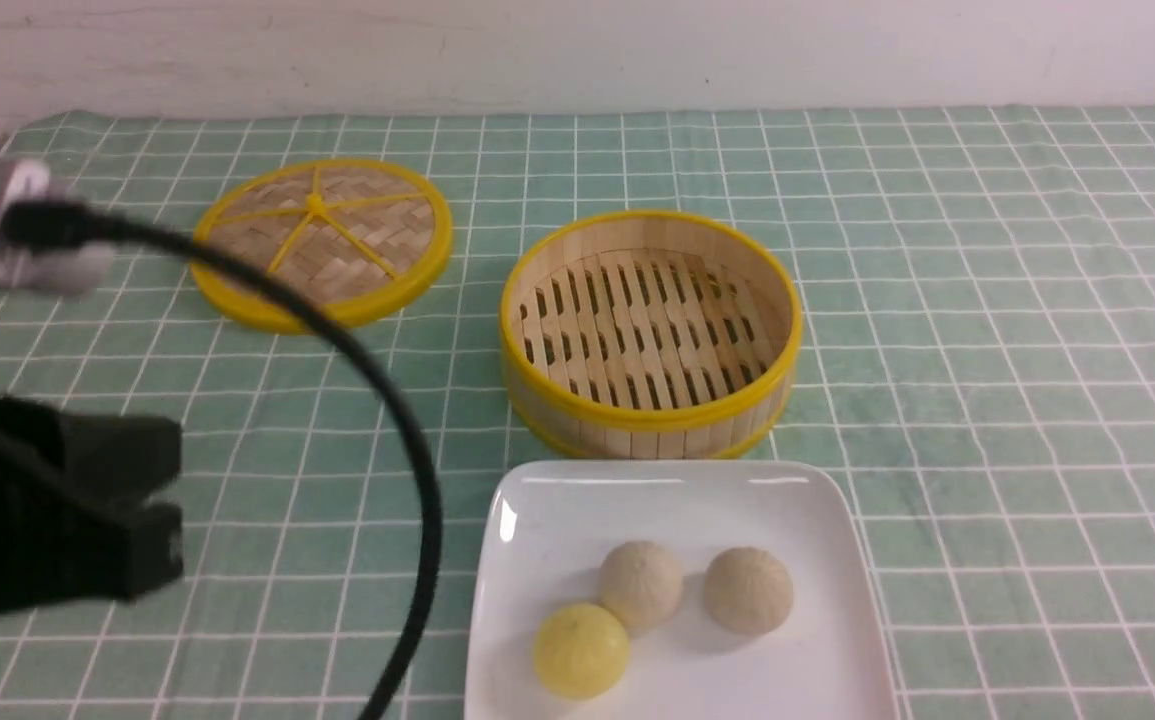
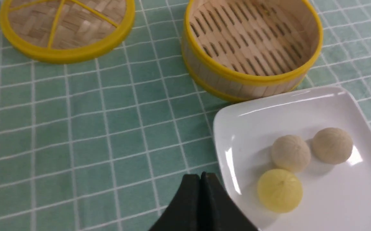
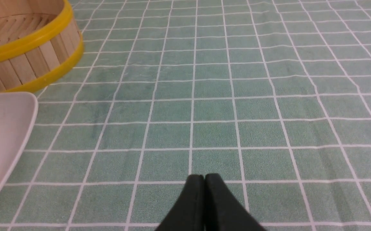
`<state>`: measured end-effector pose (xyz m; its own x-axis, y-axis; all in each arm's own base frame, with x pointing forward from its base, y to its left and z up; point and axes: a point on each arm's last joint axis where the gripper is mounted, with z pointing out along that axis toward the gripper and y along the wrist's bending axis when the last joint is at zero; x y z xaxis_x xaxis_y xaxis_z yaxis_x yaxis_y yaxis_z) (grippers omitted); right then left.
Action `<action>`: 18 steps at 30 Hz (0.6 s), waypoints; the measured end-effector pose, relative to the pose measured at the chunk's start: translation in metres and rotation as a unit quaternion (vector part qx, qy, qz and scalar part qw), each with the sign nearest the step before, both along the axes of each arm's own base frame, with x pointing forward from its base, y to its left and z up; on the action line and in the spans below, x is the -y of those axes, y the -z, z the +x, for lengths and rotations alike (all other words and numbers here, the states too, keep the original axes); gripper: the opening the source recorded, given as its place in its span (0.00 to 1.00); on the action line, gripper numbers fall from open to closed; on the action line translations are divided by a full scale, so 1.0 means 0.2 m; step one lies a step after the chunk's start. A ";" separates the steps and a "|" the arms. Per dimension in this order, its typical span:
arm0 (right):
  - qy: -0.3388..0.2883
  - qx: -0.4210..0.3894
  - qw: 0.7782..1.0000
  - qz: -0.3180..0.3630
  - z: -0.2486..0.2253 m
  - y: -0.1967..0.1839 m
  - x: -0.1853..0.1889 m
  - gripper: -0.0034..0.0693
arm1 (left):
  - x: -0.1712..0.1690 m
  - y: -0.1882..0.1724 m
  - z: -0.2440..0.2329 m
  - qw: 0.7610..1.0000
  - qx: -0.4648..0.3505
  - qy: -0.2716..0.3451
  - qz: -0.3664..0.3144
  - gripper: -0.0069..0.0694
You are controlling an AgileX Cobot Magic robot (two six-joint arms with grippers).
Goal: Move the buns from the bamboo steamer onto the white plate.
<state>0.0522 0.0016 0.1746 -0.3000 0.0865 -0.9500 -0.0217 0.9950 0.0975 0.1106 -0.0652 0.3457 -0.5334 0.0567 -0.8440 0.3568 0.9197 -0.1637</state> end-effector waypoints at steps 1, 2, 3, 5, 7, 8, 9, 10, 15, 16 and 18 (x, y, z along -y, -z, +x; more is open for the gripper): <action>0.000 0.000 1.000 0.000 0.00 0.00 0.00 0.07 | 0.00 0.07 -0.02 0.999 0.009 -0.002 -0.034 0.10; 0.000 0.000 1.000 0.000 0.00 0.00 0.00 0.07 | 0.00 0.11 -0.03 0.998 0.020 -0.001 -0.060 0.10; 0.000 0.000 1.000 0.000 0.00 0.00 0.00 0.08 | 0.00 0.16 -0.03 0.997 0.027 0.001 -0.078 0.10; 0.000 0.000 1.000 0.000 0.00 0.00 0.00 0.08 | 0.01 0.20 -0.04 0.990 0.057 0.009 -0.129 0.10; 0.000 0.000 1.000 0.000 0.00 0.00 0.00 0.08 | 0.02 0.22 -0.04 0.982 0.084 0.021 -0.165 0.11; 0.000 0.000 1.000 0.000 0.00 0.00 0.00 0.08 | 0.03 0.23 -0.04 0.982 0.085 0.022 -0.170 0.11; 0.000 0.000 1.000 0.000 0.00 0.00 0.00 0.09 | 0.03 0.25 -0.05 0.978 0.096 0.028 -0.183 0.11; 0.000 0.000 1.000 -0.001 0.00 0.00 0.00 0.09 | 0.03 0.27 -0.05 0.978 0.095 0.029 -0.184 0.11; 0.000 0.000 1.000 -0.001 0.00 0.00 0.00 0.10 | 0.03 0.33 -0.05 0.983 0.071 0.022 -0.169 0.11; 0.000 0.000 1.000 -0.001 0.00 0.00 0.00 0.10 | 0.03 0.33 -0.05 0.984 0.064 0.020 -0.164 0.12; 0.000 0.000 1.000 -0.001 0.00 0.00 0.00 0.11 | 0.02 0.36 -0.05 0.988 0.044 0.012 -0.148 0.12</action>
<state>0.0522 0.0016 0.1746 -0.2999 0.0850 -0.9502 -0.0219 0.9951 0.0960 0.1001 -0.0686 0.2741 -0.4586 -0.1877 -0.8686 0.4023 0.8277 -0.3913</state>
